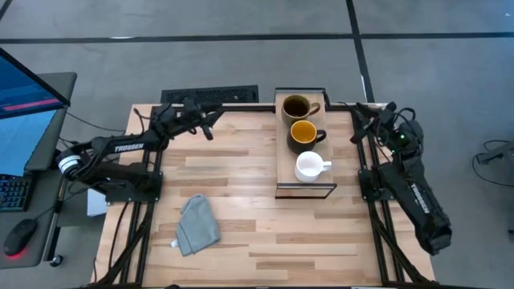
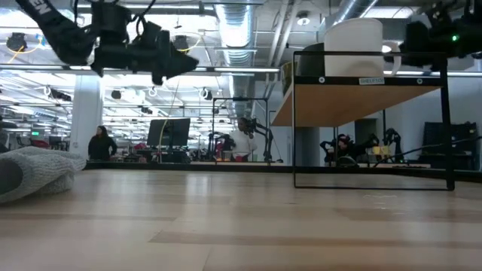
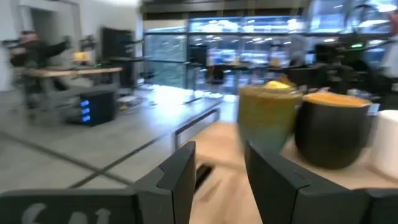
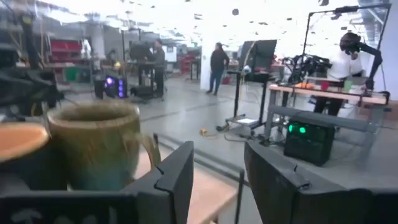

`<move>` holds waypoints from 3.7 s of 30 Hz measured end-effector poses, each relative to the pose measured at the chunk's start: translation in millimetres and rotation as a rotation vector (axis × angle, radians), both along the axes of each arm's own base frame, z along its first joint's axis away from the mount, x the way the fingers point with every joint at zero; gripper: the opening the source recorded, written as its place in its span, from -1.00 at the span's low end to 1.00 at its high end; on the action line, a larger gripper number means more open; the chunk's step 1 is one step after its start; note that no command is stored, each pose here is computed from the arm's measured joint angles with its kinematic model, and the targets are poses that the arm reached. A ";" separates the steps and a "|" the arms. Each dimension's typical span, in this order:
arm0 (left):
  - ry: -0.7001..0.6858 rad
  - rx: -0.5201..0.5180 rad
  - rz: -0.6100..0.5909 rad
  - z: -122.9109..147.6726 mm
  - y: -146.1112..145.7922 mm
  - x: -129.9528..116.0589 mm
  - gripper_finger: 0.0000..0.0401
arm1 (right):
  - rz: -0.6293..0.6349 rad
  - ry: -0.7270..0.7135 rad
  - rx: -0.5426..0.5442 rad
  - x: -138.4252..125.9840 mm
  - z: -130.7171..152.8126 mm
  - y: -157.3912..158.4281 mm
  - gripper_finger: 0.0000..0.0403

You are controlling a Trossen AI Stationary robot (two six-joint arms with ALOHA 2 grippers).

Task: Stack small to large cups/mugs on shelf
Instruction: Return to Home Position

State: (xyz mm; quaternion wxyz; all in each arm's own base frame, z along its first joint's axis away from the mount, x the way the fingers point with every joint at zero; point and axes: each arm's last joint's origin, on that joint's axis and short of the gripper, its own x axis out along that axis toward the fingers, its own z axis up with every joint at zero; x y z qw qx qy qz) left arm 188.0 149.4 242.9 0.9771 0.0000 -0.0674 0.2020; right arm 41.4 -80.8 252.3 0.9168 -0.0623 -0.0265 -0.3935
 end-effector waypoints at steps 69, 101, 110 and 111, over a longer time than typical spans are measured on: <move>0.086 -0.039 -0.079 -68.7 -95.0 -109.2 -0.36 | 0.166 0.002 -0.028 8.1 -75.0 1.1 -0.20; 0.074 -0.084 -0.125 -69.3 -96.0 -108.6 -0.36 | 0.071 0.045 0.035 15.5 -83.0 1.5 -0.21; 0.057 -0.130 -0.128 -69.3 -96.0 -108.6 -0.36 | 0.090 -0.102 0.195 16.0 -83.5 1.2 -0.21; 0.056 -0.132 -0.128 -69.3 -96.0 -108.6 -0.36 | 0.091 -0.111 0.205 16.0 -83.5 1.3 -0.21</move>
